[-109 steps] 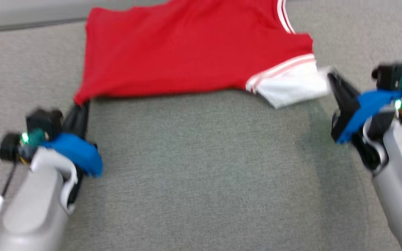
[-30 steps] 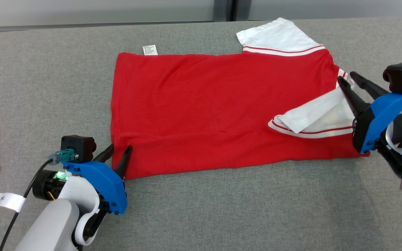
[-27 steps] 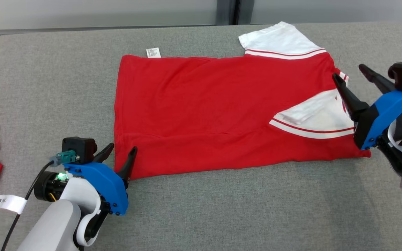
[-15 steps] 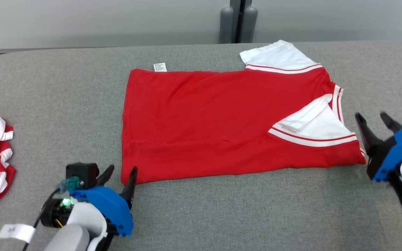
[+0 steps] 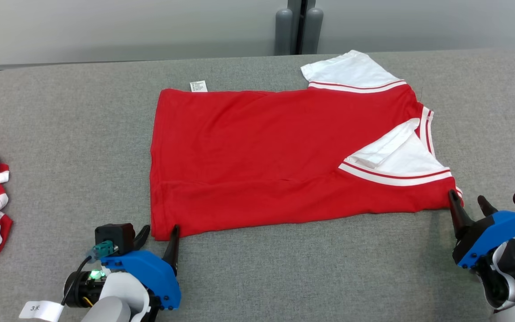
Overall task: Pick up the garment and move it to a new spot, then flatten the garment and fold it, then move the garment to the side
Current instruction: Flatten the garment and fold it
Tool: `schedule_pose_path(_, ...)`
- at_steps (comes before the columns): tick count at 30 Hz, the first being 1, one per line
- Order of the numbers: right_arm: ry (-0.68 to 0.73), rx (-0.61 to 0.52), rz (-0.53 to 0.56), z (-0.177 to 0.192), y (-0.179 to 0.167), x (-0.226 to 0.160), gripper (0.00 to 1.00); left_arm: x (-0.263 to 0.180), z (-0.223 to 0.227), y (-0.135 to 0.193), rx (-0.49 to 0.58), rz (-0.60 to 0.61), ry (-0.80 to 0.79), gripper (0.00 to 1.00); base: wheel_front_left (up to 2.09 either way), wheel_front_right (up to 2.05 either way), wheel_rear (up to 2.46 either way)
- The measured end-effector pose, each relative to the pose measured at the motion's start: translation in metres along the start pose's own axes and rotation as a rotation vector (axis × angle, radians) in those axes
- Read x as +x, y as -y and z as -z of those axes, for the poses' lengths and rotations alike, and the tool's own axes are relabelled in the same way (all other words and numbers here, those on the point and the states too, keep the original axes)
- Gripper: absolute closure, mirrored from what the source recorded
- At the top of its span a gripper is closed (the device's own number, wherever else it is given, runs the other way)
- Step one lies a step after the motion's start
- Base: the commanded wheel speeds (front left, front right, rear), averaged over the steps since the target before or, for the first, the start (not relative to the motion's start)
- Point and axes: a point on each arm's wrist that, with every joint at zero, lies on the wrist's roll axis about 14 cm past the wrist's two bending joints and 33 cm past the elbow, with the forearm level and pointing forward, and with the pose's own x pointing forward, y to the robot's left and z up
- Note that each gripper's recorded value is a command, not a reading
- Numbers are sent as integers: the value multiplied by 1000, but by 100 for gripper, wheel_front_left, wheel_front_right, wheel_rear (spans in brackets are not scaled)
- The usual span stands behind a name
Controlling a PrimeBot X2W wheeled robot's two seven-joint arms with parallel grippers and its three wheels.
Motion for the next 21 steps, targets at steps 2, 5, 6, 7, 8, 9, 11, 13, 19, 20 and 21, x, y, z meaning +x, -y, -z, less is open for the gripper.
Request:
schedule_pose_path(2,-15,-9,14,5,2,4,0,4,0,0,-2,-2,1,0,0,0,0)
schedule_pose_path(5,-28,-2,21,9,1,11,0,8,1,0,-13,-5,0,0,0,0,0)
schedule_pose_path(6,-38,-4,22,11,0,14,0,9,2,1,-23,-4,-2,0,0,0,0)
schedule_pose_path(7,-47,-8,24,14,-1,16,0,11,2,2,-33,-3,-1,0,0,0,0)
schedule_pose_path(8,-57,-8,25,16,-1,18,0,12,3,2,-40,-2,-4,0,0,0,0)
schedule_pose_path(9,-70,-9,26,20,-2,20,0,13,4,3,-50,-1,-10,0,0,0,0)
schedule_pose_path(11,-105,-11,30,28,-2,22,30,15,6,5,-72,6,-16,0,0,0,0)
schedule_pose_path(13,-128,-18,28,33,-4,24,100,16,8,7,-84,12,-30,71,0,0,0)
schedule_pose_path(19,-77,0,18,23,-7,21,100,15,4,9,-134,21,-13,100,0,0,0)
schedule_pose_path(20,-60,5,16,20,-7,18,100,13,3,8,-136,18,-5,100,0,0,0)
schedule_pose_path(21,-44,12,14,17,-7,16,100,11,3,6,-138,17,2,100,0,0,0)
